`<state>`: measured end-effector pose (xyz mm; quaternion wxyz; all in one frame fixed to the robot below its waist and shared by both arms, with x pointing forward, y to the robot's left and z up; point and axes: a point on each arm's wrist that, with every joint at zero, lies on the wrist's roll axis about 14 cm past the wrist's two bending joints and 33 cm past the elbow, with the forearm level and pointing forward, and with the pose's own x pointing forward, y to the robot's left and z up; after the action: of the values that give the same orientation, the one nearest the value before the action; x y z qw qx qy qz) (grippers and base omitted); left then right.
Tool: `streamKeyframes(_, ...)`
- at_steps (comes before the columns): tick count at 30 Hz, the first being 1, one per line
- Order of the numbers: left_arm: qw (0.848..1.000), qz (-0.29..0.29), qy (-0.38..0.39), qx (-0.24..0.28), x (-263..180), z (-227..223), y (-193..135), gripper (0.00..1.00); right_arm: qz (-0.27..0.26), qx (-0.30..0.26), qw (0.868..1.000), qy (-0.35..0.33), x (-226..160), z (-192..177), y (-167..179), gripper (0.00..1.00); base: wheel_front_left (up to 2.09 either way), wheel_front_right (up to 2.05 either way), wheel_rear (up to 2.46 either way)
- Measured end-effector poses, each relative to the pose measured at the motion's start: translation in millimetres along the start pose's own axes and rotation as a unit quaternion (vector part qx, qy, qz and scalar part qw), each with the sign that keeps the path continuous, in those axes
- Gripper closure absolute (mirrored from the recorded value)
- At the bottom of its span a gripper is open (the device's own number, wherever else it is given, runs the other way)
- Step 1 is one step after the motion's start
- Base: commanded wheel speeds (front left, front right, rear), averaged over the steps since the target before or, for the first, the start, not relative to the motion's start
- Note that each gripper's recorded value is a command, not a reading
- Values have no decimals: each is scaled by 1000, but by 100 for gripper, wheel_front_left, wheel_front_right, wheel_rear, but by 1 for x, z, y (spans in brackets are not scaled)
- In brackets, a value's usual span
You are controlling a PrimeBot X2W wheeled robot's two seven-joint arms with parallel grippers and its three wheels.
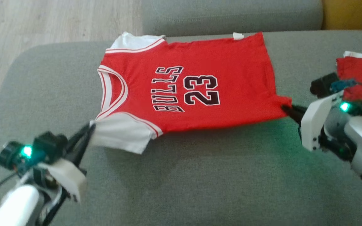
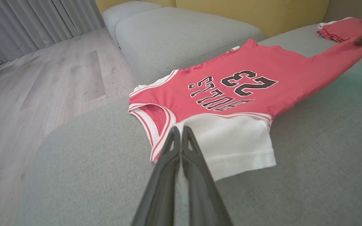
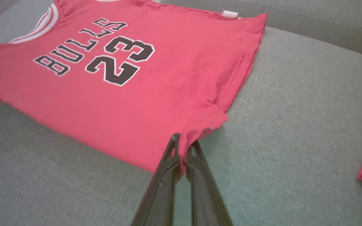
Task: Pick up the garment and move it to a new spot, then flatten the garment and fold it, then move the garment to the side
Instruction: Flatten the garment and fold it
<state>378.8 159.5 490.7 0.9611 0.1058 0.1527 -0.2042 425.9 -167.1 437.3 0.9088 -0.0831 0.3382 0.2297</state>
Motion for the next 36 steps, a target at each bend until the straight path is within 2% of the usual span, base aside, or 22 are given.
streamKeyframes(6, 1000, 9, 5, 7, 31, 8, 22, 100, -7, 18, 1000, -16, 14, 22, -12, 100, 0, 0, 0)
streamKeyframes(12, 999, 11, 30, 24, 66, 8, 41, 100, -13, 39, 999, -6, 35, 24, -22, 100, 0, 0, 0)
streamKeyframes(18, 998, 5, 58, 28, 101, 0, 48, 100, -16, 50, 999, -4, 58, 35, -30, 100, 0, 0, 0)
streamKeyframes(26, 996, 2, 81, 40, 138, -10, 54, 100, -16, 58, 998, 17, 84, 27, -36, 100, 0, 0, 0)
streamKeyframes(27, 996, 2, 79, 48, 143, -9, 56, 96, -19, 60, 998, 19, 86, 26, -40, 100, 0, 0, 0)
streamKeyframes(28, 996, 2, 75, 57, 147, -7, 58, 24, -23, 62, 998, 16, 88, 27, -43, 100, 0, 0, 0)
streamKeyframes(29, 996, 8, 68, 57, 152, -4, 61, 0, -30, 64, 998, 4, 90, 31, -48, 41, 0, 0, 0)
streamKeyframes(30, 997, 14, 59, 54, 156, 0, 63, 0, -36, 70, 997, -6, 91, 35, -53, 0, 0, 0, 0)
streamKeyframes(33, 998, 27, 35, 47, 165, 10, 65, 0, -45, 79, 995, -29, 93, 45, -60, 0, 0, 0, 0)
streamKeyframes(36, 997, 60, -22, 33, 170, 31, 72, 0, -54, 98, 990, -88, 94, 68, -64, 0, 0, 0, 0)
